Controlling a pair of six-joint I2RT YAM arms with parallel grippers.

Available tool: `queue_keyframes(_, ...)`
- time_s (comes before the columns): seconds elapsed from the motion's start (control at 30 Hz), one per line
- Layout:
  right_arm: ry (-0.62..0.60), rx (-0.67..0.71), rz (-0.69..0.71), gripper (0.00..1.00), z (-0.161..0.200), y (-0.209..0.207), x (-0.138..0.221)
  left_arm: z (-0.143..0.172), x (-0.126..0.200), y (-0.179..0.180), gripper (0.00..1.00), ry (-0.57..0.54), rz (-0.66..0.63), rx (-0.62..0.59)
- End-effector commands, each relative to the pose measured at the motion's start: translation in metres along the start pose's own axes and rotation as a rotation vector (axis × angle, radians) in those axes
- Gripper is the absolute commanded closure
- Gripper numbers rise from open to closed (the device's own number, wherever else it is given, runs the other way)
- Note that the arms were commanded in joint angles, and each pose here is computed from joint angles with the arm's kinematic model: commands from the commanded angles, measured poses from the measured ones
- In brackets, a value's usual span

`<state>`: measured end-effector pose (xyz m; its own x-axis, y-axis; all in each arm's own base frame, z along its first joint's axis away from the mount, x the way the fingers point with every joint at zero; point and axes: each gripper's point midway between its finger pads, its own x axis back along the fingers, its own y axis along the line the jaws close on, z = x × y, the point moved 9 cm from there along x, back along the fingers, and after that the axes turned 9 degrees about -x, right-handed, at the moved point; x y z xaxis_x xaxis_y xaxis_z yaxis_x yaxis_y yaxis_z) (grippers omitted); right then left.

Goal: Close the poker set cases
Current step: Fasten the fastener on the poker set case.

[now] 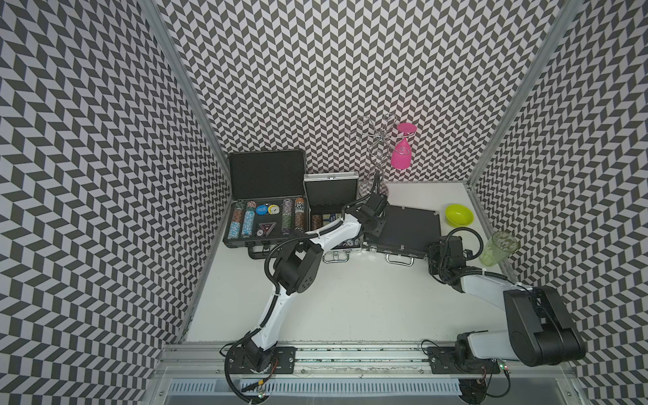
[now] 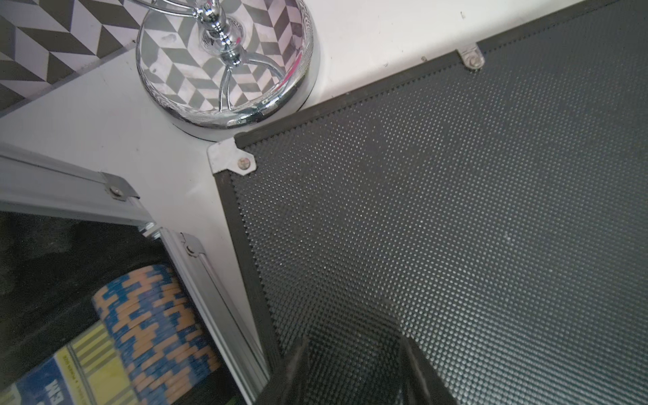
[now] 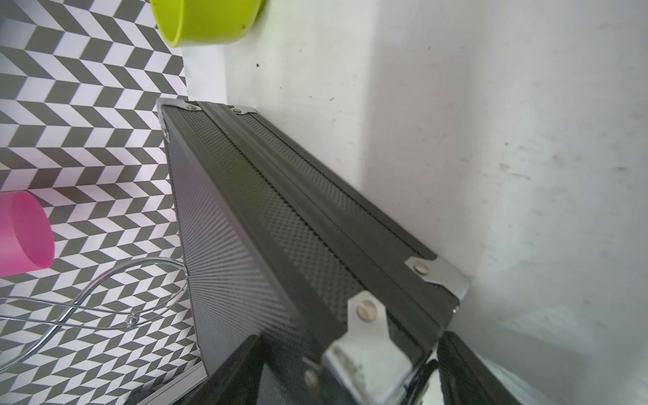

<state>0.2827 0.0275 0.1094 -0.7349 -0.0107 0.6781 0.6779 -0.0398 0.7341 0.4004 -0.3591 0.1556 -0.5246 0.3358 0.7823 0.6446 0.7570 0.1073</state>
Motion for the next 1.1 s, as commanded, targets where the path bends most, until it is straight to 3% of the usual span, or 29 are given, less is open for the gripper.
queue_keyframes(0.0,0.006,-0.054,0.173,0.32,-0.001,-0.038,-0.006,0.064,-0.030,-0.014,0.56,0.294,0.071,-0.013)
queue_keyframes(0.17,0.009,-0.037,0.163,0.32,-0.001,-0.033,0.000,0.062,-0.031,-0.014,0.56,0.296,0.070,-0.012)
queue_keyframes(0.33,-0.034,0.044,0.120,0.23,-0.006,-0.012,0.014,0.059,-0.029,-0.016,0.56,0.290,0.079,-0.011)
queue_keyframes(0.57,-0.053,0.267,0.060,0.20,-0.005,0.033,0.028,0.058,-0.027,-0.020,0.56,0.281,0.101,-0.012)
queue_keyframes(0.67,0.002,0.364,0.036,0.21,0.001,0.048,0.030,0.054,-0.024,-0.019,0.54,0.267,0.104,-0.005)
queue_keyframes(0.9,0.131,0.358,-0.047,0.20,0.020,0.062,0.038,0.021,0.010,-0.004,0.46,0.120,0.158,0.090)
queue_keyframes(1.07,0.125,0.369,-0.044,0.20,0.021,0.067,0.039,0.001,0.043,0.011,0.43,0.032,0.147,0.121)
